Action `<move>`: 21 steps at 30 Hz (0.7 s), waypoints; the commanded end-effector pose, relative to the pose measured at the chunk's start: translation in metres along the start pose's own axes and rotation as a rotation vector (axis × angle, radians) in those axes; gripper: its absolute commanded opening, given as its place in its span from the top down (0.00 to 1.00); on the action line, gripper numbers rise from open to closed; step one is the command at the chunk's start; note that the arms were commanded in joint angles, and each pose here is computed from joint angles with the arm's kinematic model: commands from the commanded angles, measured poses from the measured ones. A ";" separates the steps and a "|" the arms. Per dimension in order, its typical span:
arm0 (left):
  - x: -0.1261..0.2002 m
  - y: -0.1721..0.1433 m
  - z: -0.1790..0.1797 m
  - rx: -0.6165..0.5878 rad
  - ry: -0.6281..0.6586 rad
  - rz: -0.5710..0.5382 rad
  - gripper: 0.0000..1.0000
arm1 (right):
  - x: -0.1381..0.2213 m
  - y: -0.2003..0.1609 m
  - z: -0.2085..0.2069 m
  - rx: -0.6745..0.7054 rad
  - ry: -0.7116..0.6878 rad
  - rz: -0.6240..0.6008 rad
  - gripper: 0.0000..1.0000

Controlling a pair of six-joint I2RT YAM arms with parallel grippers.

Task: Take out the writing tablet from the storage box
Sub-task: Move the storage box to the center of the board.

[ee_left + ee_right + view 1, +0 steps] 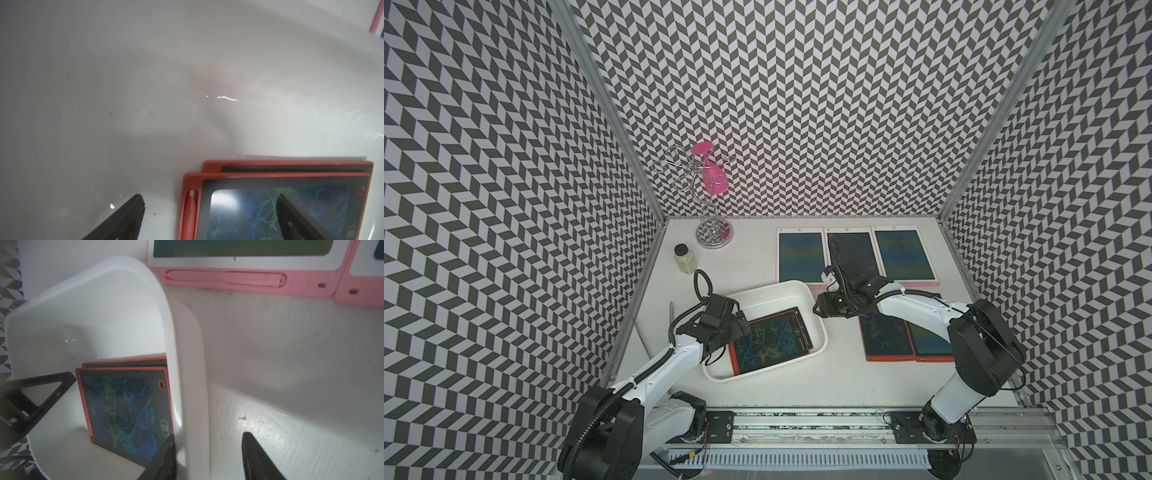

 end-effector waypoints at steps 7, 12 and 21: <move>-0.009 -0.005 0.005 0.002 0.021 0.030 0.01 | -0.018 -0.011 0.005 -0.081 0.054 0.013 0.64; -0.014 0.002 0.006 -0.007 0.035 0.026 0.01 | -0.021 -0.011 0.019 -0.145 0.122 -0.023 0.73; -0.015 0.008 0.000 -0.024 0.007 0.023 0.01 | -0.028 -0.008 0.037 -0.176 0.173 -0.038 0.77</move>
Point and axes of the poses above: each gripper's point midway between its finger pads, its own x axis back along the fingers, its own z axis along the line the jaws close on, y = z × x, the point moved 5 cm from there along x, back along the fingers, and after that the axes turned 1 degree about x, right-handed, at the moved point
